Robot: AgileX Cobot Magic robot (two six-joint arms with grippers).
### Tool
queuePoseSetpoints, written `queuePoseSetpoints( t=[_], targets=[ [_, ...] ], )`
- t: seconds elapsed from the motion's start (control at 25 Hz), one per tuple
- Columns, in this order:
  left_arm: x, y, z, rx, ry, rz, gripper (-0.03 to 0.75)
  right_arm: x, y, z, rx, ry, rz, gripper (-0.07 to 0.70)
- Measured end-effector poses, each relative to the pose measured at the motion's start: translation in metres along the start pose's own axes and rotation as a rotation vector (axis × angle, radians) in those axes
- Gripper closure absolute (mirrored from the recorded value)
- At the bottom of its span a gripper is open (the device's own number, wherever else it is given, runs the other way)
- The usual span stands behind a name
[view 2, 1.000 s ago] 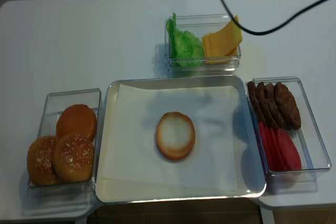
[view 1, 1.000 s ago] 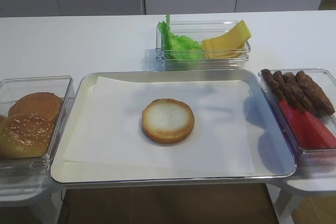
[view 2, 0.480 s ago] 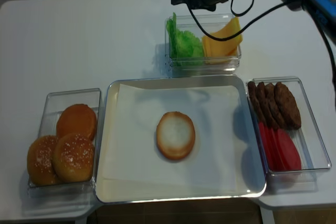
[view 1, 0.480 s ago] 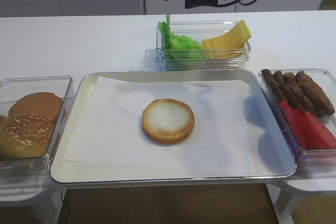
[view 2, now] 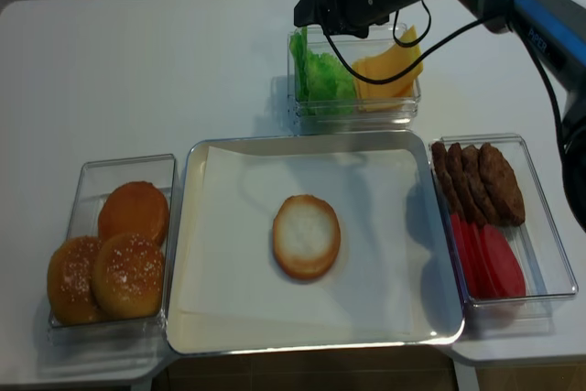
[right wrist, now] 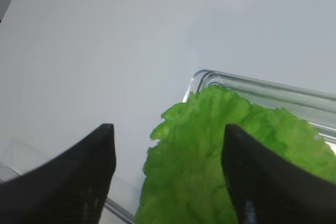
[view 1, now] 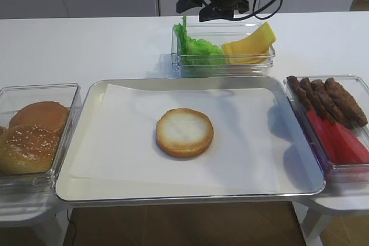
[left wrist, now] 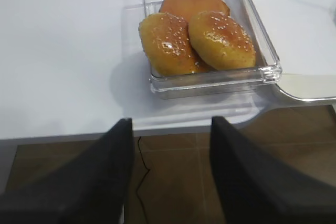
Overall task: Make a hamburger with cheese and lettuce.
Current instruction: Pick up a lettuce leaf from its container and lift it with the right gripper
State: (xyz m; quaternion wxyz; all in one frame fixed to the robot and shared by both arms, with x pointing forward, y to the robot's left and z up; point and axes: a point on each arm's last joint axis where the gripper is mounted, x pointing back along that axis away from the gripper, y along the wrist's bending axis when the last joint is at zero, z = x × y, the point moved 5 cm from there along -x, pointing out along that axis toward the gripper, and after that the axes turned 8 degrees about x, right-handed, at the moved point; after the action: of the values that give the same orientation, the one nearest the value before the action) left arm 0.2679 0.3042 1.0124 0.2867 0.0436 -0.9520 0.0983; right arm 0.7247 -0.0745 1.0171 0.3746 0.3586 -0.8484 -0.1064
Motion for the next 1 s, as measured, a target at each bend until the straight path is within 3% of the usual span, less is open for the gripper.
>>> queuePoseSetpoints(
  t=[0.2, 0.8, 1.0],
  targets=[
    [0.0, 0.0, 0.0, 0.0, 0.0, 0.0, 0.357, -0.004, -0.003, 0.0, -0.006, -0.009, 0.005, 0.185],
    [0.0, 0.0, 0.0, 0.0, 0.0, 0.0, 0.357, -0.022, -0.013, 0.012, -0.048, 0.009, -0.015, 0.2],
    [0.0, 0.0, 0.0, 0.0, 0.0, 0.0, 0.357, -0.022, -0.012, 0.013, -0.04, 0.015, -0.021, 0.314]
  ],
)
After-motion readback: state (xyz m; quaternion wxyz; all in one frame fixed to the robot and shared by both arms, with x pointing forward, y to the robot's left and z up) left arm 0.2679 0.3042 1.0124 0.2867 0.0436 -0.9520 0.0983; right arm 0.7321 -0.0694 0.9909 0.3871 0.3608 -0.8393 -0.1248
